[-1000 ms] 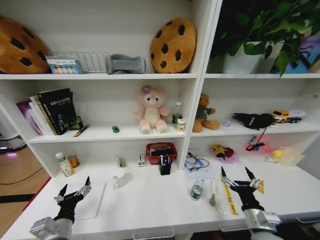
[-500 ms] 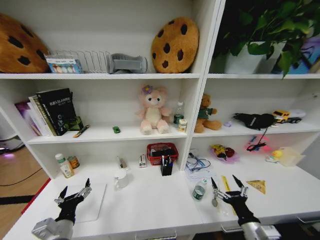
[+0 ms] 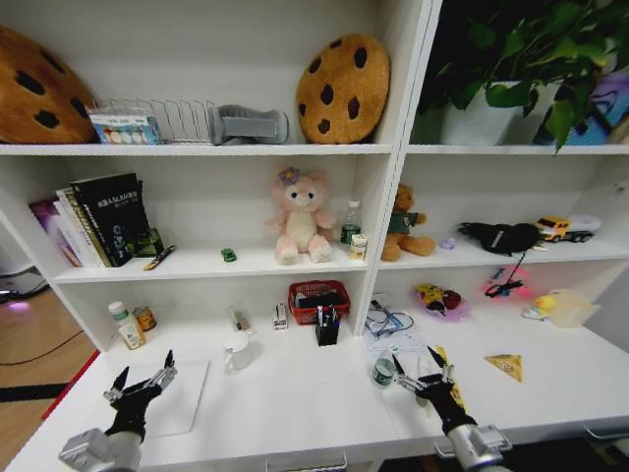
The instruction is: Organize the objects on the table.
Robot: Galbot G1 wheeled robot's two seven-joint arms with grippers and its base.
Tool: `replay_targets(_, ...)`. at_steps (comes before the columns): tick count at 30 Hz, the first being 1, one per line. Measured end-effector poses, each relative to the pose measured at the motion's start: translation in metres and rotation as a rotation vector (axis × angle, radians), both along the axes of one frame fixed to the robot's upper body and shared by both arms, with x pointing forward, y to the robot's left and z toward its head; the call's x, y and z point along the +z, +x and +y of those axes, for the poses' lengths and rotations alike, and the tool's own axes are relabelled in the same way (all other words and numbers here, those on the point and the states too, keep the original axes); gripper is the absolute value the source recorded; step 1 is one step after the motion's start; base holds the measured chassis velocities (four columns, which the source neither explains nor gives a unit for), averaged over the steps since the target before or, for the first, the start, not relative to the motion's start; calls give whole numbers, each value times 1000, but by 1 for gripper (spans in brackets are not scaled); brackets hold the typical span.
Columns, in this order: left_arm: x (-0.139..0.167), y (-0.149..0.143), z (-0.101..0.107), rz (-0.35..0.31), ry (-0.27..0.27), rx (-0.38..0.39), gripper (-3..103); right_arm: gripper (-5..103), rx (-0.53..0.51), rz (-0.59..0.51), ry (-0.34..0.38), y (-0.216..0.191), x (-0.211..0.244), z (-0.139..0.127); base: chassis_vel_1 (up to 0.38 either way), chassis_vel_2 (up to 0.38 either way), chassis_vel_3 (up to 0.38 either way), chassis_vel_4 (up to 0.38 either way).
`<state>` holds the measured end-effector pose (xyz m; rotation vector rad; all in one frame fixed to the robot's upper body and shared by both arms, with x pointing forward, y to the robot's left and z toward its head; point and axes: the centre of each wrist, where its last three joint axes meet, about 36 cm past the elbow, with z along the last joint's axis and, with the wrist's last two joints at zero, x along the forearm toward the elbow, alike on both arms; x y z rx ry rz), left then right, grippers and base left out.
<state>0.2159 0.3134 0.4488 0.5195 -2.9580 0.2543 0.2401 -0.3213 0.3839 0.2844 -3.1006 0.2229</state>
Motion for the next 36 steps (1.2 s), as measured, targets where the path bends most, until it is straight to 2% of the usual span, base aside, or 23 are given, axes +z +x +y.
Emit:
replay_targets(6, -1, -3, 2, 0, 2, 3, 100, 100, 12, 5, 8, 1, 1, 2, 0, 0, 0, 0)
replay_targets(19, 5, 0, 0, -10, 9, -11, 100, 100, 0, 43, 71, 42, -24, 8, 0, 0, 0, 0)
replay_targets(21, 5, 0, -1, -10, 10, -11, 100, 103, 8, 44, 87, 44, -31, 10, 0, 0, 0, 0)
replay_targets(24, 5, 0, -1, -8, 9, -10, 100, 90, 25, 32, 82, 41, -43, 11, 0, 0, 0, 0)
replay_targets(25, 5, 0, -1, -8, 9, -10, 100, 90, 25, 32, 82, 41, -43, 11, 0, 0, 0, 0)
replay_targets(27, 5, 0, -1, -6, 8, -8, 100, 79, 30, 29, 81, 37, -46, 13, 0, 0, 0, 0)
replay_targets(28, 5, 0, -1, -6, 8, -8, 100, 79, 30, 29, 81, 37, -46, 13, 0, 0, 0, 0)
replay_targets(30, 3, 0, -1, -2, 9, -9, 100, 68, 32, 19, 76, 37, -46, 12, 0, 0, 0, 0)
replay_targets(31, 3, 0, -1, -2, 9, -9, 100, 68, 32, 19, 76, 37, -46, 12, 0, 0, 0, 0)
replay_targets(33, 2, 1, -2, -2, 8, -14, 100, 57, 35, 4, 76, 39, -41, 12, 0, 0, 0, 0)
replay_targets(34, 2, 1, -2, -2, 8, -14, 100, 57, 35, 4, 76, 39, -41, 12, 0, 0, 0, 0)
replay_targets(36, 2, 2, -3, -1, 6, -17, 100, 46, 38, -13, 74, 42, -35, 10, 0, 0, 0, 0)
